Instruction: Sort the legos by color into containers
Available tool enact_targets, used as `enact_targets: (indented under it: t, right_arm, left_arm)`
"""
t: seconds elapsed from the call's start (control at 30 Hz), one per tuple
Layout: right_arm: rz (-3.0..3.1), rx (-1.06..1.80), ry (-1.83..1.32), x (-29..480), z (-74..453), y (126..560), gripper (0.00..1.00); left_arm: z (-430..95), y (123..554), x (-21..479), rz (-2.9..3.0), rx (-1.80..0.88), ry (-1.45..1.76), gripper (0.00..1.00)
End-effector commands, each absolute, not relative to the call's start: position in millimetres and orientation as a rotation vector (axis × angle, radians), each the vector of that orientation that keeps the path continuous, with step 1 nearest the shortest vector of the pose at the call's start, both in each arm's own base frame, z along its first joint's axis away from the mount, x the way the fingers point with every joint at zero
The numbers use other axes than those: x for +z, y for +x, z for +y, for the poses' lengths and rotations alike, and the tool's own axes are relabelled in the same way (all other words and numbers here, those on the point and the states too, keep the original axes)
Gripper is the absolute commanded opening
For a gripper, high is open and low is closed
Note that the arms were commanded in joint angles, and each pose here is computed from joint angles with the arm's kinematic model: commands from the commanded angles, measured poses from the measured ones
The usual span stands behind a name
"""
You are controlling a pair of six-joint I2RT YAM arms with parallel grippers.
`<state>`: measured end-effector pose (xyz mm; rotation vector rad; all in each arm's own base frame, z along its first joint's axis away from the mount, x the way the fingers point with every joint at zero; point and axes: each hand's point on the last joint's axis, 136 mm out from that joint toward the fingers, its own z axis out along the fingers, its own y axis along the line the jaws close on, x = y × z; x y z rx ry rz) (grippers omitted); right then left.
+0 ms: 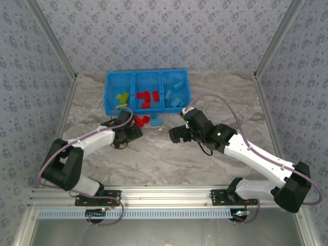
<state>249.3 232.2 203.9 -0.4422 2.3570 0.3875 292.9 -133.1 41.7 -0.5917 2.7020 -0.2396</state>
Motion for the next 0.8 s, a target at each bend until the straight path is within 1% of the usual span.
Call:
enact_targets:
  t: [0.0,0.13,0.2,0.27,0.33,0.4,0.47,0.57,0.63,0.77]
  right_arm:
    - [2.373,0.36,-0.415,198,226,247,1.0]
    - [2.371,0.35,-0.405,199,223,246,1.0]
    - [2.364,0.346,-0.399,202,221,247,1.0]
    - [2.356,0.344,-0.392,204,220,247,1.0]
    - [2.354,0.344,-0.388,205,220,248,1.0]
    - [2.357,0.347,-0.385,204,220,247,1.0]
    - [2.36,0.347,-0.386,204,220,247,1.0]
    - [2.361,0.351,-0.381,204,220,246,1.0]
    - [2.36,0.351,-0.377,204,219,246,1.0]
    - [2.354,0.354,-0.375,206,219,246,1.0]
  left_arm:
    - [-131,300,36,2.709,-0.165,-0.596,0.96]
    - [-125,295,27,2.744,-0.09,-0.62,0.89]
    - [-119,290,24,2.758,-0.045,-0.633,0.83]
    - [-116,286,20,2.77,-0.027,-0.633,0.8]
    - [-115,283,15,2.776,-0.023,-0.629,0.73]
    - [-114,280,13,2.783,-0.019,-0.632,0.63]
    - [-113,278,13,2.787,-0.013,-0.634,0.57]
    - [-112,277,17,2.785,-0.018,-0.622,0.5]
    - [-113,277,24,2.778,-0.033,-0.61,0.47]
    - [-115,279,53,2.732,-0.09,-0.589,0.47]
